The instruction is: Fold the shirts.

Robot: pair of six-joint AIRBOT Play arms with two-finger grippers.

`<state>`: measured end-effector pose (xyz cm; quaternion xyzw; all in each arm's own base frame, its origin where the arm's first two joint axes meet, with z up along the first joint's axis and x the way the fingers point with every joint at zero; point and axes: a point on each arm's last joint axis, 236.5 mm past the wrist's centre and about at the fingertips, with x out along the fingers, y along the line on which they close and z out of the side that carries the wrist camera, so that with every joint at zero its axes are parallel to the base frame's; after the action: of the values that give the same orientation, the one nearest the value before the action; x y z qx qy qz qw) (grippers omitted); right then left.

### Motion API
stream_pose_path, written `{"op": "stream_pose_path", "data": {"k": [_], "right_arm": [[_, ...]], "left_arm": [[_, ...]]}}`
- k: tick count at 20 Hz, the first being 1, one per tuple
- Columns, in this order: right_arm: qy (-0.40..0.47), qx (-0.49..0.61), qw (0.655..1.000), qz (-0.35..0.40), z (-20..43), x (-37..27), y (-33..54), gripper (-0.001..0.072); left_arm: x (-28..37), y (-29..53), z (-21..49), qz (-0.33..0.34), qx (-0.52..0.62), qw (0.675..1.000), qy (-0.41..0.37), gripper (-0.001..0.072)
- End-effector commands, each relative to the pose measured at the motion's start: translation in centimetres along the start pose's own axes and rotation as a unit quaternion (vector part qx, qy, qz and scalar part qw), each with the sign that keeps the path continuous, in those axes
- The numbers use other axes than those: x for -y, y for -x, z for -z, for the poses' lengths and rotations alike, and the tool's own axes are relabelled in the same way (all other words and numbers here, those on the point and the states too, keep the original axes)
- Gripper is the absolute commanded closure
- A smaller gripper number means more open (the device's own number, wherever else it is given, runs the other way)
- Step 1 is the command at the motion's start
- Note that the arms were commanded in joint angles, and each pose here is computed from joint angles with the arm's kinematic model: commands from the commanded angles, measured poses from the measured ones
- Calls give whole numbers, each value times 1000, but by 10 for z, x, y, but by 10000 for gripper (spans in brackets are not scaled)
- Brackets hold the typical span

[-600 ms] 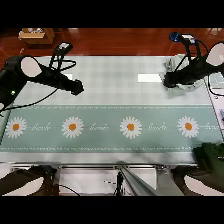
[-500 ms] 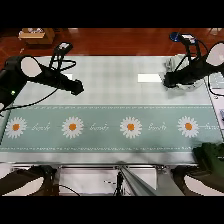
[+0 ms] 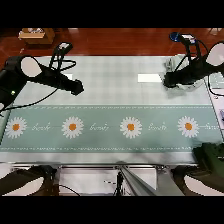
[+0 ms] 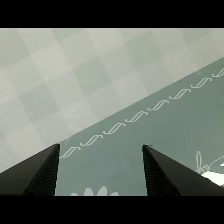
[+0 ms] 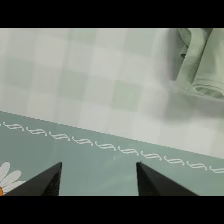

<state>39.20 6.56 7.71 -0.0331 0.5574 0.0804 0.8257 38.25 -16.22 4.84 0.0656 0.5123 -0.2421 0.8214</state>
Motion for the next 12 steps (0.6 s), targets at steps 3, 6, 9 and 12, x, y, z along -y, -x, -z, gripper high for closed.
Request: {"op": "stream_pose_path", "data": {"k": [3, 6, 9, 12], "right_arm": [[-2, 11, 1000, -2, -5, -1, 0, 167], [-3, 58, 998, -4, -27, -2, 2, 167], [-2, 114, 993, -4, -54, -2, 6, 168], [16, 196, 980, 38, -91, 16, 18, 189]], "left_arm": [[0, 0, 0, 0, 0, 1000, 0, 97], [-1, -4, -8, 1, 15, 1000, 4, 97], [3, -9, -7, 11, 11, 1000, 11, 97], [2, -13, -5, 11, 5, 1000, 12, 97]]}}
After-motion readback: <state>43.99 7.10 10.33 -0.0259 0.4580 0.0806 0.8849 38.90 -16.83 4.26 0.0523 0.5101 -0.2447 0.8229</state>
